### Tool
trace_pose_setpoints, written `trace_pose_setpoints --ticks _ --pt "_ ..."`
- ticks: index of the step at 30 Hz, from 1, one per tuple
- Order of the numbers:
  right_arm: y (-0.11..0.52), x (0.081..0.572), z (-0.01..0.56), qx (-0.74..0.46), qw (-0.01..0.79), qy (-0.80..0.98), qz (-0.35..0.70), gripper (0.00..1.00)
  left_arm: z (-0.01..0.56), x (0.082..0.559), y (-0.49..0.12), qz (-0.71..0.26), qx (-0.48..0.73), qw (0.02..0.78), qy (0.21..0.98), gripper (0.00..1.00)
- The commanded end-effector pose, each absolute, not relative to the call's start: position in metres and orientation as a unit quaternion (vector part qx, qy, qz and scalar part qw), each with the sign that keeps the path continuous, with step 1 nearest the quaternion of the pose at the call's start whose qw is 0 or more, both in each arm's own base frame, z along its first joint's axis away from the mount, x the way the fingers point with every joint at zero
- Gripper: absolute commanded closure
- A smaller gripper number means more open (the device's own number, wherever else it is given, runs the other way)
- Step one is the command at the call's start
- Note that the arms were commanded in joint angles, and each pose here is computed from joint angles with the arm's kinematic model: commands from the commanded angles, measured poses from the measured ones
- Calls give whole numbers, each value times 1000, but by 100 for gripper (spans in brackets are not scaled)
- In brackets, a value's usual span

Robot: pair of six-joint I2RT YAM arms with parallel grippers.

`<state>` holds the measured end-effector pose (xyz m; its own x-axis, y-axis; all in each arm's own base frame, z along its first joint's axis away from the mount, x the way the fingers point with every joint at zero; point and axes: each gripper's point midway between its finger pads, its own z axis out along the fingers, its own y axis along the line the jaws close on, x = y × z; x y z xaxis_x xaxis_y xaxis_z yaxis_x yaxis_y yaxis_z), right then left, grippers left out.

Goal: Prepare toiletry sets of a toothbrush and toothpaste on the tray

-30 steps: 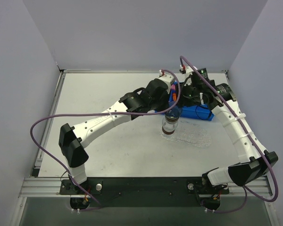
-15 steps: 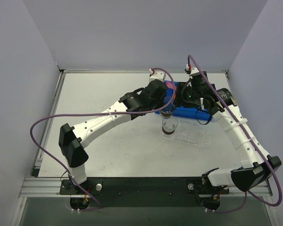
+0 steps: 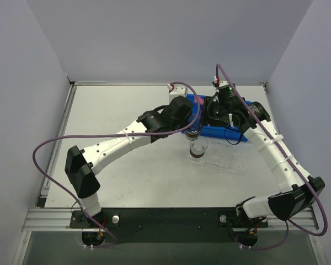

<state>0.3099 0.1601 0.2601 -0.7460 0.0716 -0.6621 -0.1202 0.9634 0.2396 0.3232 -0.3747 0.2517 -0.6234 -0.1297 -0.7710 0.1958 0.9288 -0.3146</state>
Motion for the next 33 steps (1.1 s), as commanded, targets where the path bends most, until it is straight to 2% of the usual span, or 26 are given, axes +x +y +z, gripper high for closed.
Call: trace_pose_setpoints --ticks 1,9,12,15,17,18,26,29,30,33 --pt "171 312 254 -15 349 927 135 59 325 331 -375 -269 -37 492 827 100" --pt "180 315 244 -31 342 931 120 64 327 330 -375 -275 -37 494 824 100" --pt "180 317 243 -33 343 932 114 73 325 329 -377 -277 -34 492 825 100" --pt "181 317 239 -35 336 935 110 85 329 329 -381 -286 -27 496 820 100" --pt "181 317 237 -35 331 937 108 98 330 329 -383 -291 -21 496 818 100" --pt "176 319 237 -30 335 937 96 100 331 328 -385 -296 -14 497 816 100" --pt "174 323 257 -26 362 926 101 100 337 323 -396 -324 18 498 804 100" --pt "174 324 269 -19 378 918 114 100 341 320 -399 -338 27 504 795 86" --pt "174 325 273 -18 384 916 116 100 346 320 -401 -347 27 509 787 77" --pt "170 326 282 -12 407 905 122 100 353 317 -401 -363 33 518 774 65"
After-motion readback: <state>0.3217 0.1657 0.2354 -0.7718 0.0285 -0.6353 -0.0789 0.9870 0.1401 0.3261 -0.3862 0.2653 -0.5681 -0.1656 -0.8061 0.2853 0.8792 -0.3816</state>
